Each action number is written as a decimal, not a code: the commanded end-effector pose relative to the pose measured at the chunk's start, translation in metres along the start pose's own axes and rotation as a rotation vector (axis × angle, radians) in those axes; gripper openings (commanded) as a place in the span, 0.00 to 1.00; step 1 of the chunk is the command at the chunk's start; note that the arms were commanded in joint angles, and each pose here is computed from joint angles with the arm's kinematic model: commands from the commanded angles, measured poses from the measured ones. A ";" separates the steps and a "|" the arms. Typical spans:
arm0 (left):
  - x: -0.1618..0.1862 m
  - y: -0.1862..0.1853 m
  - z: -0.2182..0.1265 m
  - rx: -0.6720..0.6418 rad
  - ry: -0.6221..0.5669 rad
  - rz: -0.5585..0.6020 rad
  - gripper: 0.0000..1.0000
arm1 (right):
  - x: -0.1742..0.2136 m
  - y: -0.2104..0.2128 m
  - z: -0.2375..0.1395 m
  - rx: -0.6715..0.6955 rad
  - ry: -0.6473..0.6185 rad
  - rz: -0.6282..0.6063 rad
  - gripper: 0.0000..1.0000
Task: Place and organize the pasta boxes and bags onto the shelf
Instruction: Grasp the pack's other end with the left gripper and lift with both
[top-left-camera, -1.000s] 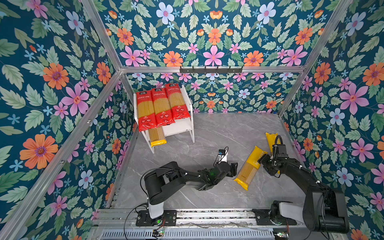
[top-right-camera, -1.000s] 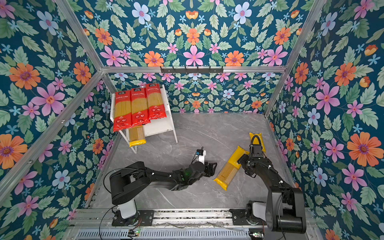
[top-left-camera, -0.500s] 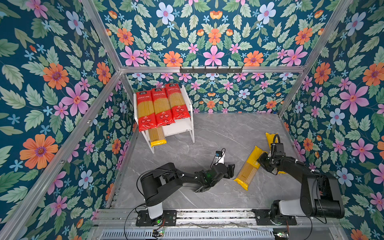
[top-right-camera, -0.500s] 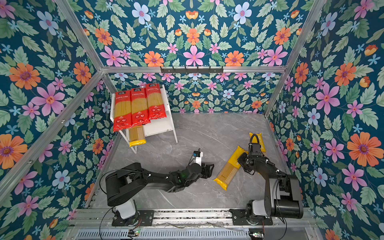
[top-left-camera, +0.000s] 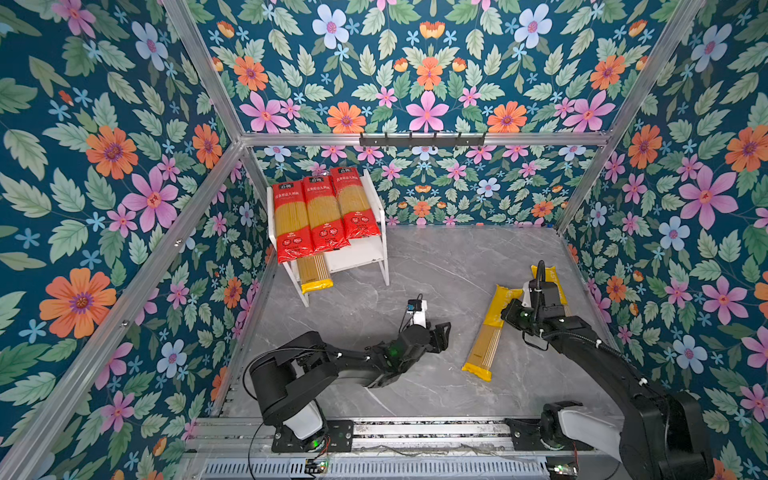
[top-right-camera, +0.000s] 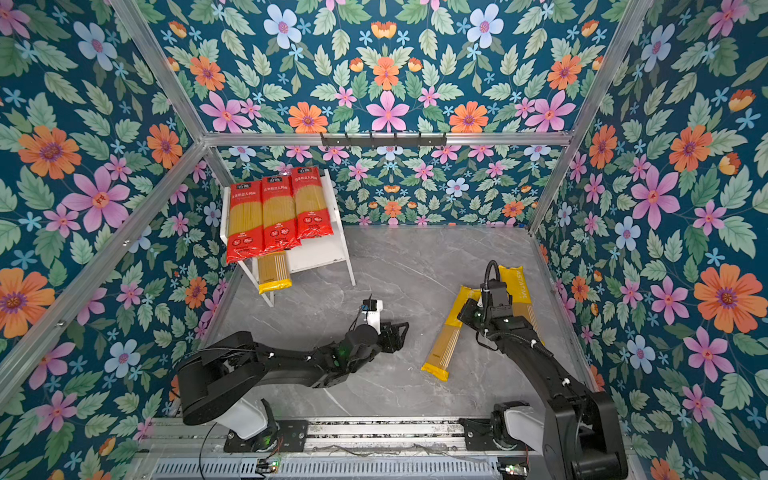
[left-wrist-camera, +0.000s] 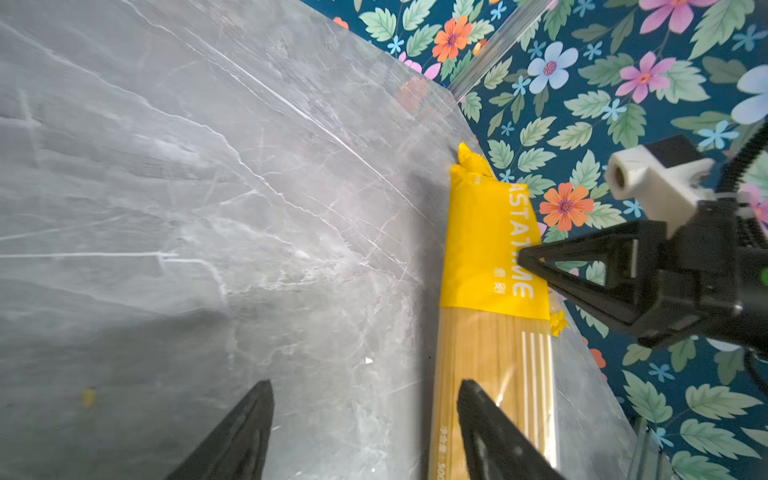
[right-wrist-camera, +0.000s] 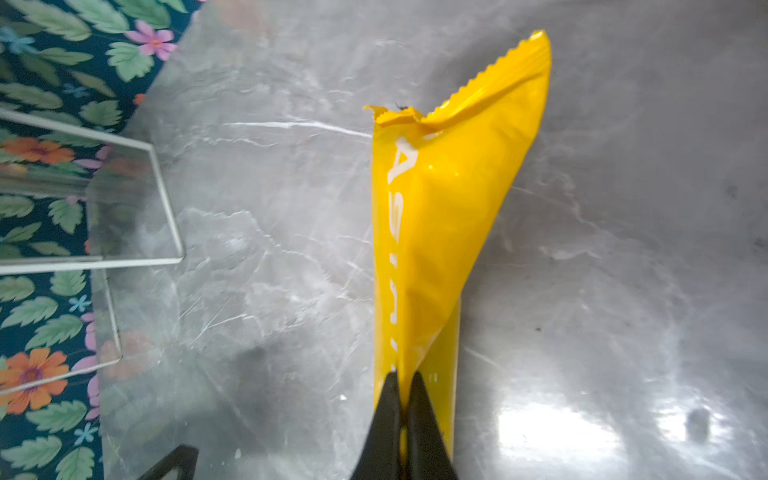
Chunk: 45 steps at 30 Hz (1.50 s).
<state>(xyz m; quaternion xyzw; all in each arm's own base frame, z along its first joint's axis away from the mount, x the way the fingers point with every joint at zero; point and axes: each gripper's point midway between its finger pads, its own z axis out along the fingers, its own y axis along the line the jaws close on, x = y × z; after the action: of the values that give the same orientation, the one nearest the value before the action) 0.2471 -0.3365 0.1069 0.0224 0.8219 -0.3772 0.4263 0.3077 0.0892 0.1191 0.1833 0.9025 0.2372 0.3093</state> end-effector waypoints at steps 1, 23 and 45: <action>-0.024 -0.020 -0.020 0.181 -0.063 -0.022 0.74 | -0.020 0.050 -0.019 -0.166 -0.122 -0.146 0.00; -0.079 -0.079 -0.096 0.577 -0.176 0.111 0.91 | 0.036 0.278 -0.166 -1.175 -0.234 -0.614 0.00; -0.091 -0.087 -0.109 0.715 -0.173 0.052 0.30 | 0.049 0.284 -0.137 -1.190 -0.120 -0.553 0.20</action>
<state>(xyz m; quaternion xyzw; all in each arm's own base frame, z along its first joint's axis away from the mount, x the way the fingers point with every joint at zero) 0.1980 -0.3057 0.2522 0.1685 0.6136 -0.6171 0.4629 0.2339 0.3050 0.3334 -0.2425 0.6324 0.5982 0.4284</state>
